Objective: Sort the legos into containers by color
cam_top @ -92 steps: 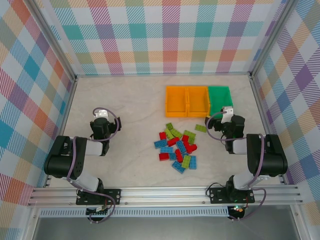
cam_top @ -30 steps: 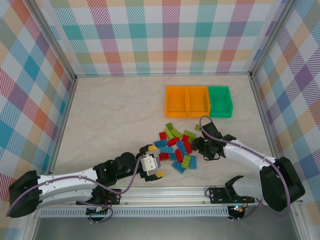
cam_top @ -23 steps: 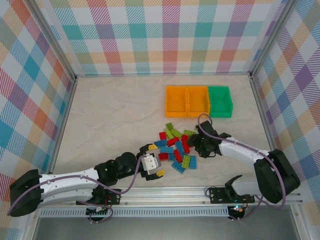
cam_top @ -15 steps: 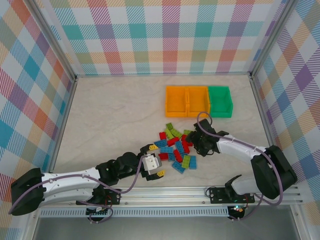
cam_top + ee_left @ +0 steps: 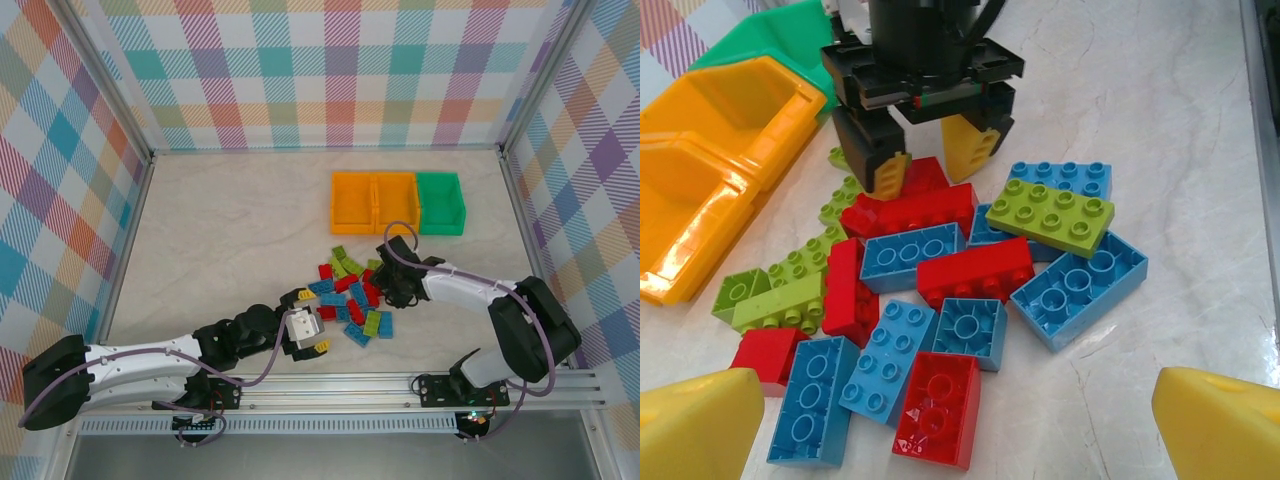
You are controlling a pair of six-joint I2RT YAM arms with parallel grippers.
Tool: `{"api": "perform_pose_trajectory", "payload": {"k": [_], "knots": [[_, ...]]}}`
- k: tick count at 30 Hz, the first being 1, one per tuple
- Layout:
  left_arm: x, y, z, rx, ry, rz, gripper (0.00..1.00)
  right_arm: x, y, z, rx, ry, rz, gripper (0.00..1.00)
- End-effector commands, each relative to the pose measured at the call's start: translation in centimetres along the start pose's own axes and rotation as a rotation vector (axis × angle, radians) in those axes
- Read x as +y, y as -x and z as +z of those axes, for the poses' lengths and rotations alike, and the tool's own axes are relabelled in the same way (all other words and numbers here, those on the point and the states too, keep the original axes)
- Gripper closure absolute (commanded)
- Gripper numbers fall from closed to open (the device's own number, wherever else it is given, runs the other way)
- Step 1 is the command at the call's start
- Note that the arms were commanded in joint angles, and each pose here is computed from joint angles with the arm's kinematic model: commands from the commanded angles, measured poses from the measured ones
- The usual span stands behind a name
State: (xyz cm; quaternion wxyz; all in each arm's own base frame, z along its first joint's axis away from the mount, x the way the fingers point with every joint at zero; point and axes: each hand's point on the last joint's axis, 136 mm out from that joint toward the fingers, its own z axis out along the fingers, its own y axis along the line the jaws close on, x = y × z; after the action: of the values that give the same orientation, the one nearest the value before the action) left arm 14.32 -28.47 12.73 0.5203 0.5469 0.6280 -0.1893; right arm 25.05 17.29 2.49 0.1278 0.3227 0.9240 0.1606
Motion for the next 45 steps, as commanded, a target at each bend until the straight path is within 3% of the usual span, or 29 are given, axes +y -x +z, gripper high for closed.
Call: {"api": "perform_pose_trajectory", "payload": {"k": [1,10,17,21,26,29,32,37,41,43,45], "knots": [[0.5,1.1,-0.2,-0.027,0.023,-0.005,0.0,-0.7,-0.3,0.0,-0.014,-0.047,0.018,0.52],[0.7,1.3,-0.6,-0.037,0.032,-0.005,0.0,-2.2,-0.1,-0.5,-0.049,-0.052,0.021,0.75],[0.7,1.6,-0.9,-0.057,0.031,-0.009,0.0,-1.6,1.6,-4.4,-0.149,0.005,-0.058,0.87],[1.2,1.8,-1.0,-0.074,0.065,-0.031,0.0,3.1,3.4,-9.0,-0.245,0.167,-0.23,0.94],[5.0,2.2,-2.1,-0.078,0.266,-0.175,0.0,13.2,5.7,-13.2,-0.333,0.259,-0.602,0.93],[6.7,2.2,-3.2,-0.08,0.356,-0.229,0.0,18.9,7.1,-11.7,-0.334,0.226,-0.776,0.94],[8.3,1.8,-4.4,-0.084,0.457,-0.282,0.0,22.5,9.9,-8.8,-0.321,0.136,-0.825,0.96],[10.9,1.1,-6.5,-0.092,0.606,-0.4,0.0,24.7,12.8,-2.8,-0.241,0.139,-0.759,0.96],[12.1,0.3,-7.4,-0.076,0.676,-0.444,0.0,24.1,13.1,0.8,-0.174,0.121,-0.724,0.95],[12.4,0.0,-7.5,-0.067,0.686,-0.459,0.0,23.7,13.2,1.8,-0.156,0.123,-0.702,0.89],[12.3,-0.1,-7.3,-0.058,0.67,-0.458,0.0,23.3,13.4,2.2,-0.151,0.124,-0.684,0.73]]}}
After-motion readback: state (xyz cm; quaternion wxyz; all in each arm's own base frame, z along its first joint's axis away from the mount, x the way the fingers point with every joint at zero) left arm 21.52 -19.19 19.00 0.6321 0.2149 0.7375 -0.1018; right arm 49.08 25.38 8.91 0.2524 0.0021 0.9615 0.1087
